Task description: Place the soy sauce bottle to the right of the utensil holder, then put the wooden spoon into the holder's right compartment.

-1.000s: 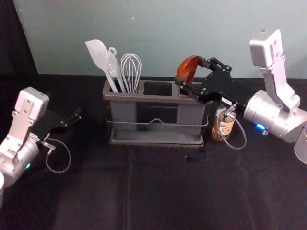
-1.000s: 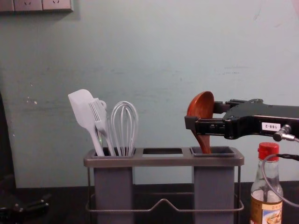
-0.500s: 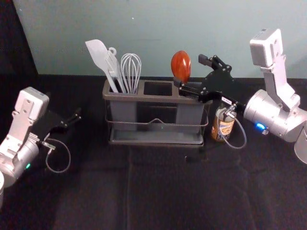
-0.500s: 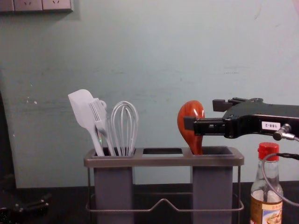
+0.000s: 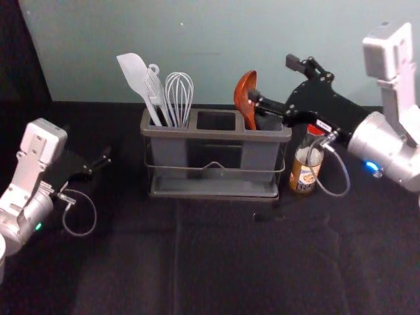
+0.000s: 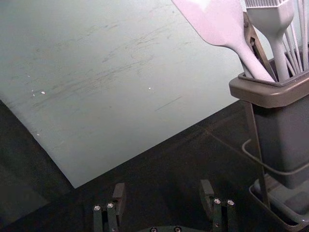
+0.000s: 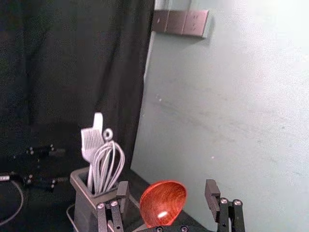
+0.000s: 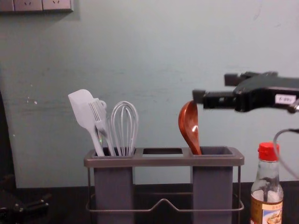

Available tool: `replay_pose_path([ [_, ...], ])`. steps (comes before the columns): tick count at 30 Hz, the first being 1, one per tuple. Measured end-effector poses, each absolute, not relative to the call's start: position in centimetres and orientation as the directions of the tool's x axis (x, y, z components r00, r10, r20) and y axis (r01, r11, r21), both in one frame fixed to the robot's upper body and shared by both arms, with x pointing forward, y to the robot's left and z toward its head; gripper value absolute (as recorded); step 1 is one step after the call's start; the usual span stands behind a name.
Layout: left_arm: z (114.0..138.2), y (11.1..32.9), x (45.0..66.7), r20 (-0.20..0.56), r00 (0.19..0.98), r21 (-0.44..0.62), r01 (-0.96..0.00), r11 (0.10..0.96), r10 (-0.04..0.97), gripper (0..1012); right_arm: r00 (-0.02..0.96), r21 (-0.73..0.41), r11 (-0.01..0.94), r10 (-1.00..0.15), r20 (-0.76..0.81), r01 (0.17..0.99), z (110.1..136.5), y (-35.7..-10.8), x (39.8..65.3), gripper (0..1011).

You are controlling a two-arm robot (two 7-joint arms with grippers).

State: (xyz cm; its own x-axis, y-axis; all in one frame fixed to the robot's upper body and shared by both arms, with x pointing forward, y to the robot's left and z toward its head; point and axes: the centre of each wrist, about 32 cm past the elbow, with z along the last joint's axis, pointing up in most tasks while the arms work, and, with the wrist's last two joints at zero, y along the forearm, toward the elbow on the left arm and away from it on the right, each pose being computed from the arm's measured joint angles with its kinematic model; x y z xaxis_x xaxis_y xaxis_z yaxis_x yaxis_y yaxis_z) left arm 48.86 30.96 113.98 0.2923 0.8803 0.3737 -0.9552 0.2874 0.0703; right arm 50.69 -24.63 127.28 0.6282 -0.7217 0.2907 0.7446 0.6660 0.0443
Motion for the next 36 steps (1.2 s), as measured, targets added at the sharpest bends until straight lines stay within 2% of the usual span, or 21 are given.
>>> replay_pose_path([
  [9, 114.0, 31.0, 48.9, 0.374, 0.292, 0.070, -0.955, 0.287, 0.880, 1005, 0.580, 0.112, 0.620, -0.774, 0.255, 0.777, 128.4, -26.1, 47.3, 1004],
  [15, 114.0, 31.0, 48.9, 0.374, 0.292, 0.070, -0.955, 0.287, 0.880, 1005, 0.537, 0.134, 0.574, -0.810, 0.236, 0.807, 127.9, -27.4, 45.0, 1004],
  [23, 114.0, 31.0, 48.9, 0.374, 0.292, 0.070, -0.955, 0.287, 0.880, 1005, 0.428, 0.167, 0.466, -0.876, 0.221, 0.869, 125.7, -28.9, 42.2, 1004],
  [24, 114.0, 31.0, 48.9, 0.374, 0.292, 0.070, -0.955, 0.287, 0.880, 1005, 0.386, 0.182, 0.429, -0.893, 0.229, 0.885, 124.5, -29.3, 41.3, 1004],
  [28, 114.0, 31.0, 48.9, 0.374, 0.292, 0.070, -0.955, 0.287, 0.880, 1005, 0.324, 0.199, 0.371, -0.917, 0.234, 0.907, 122.7, -29.8, 40.3, 1004],
  [36, 114.0, 31.0, 48.9, 0.374, 0.292, 0.070, -0.955, 0.287, 0.880, 1005, 0.269, 0.156, 0.296, -0.948, 0.173, 0.942, 119.5, -30.6, 39.6, 1004],
])
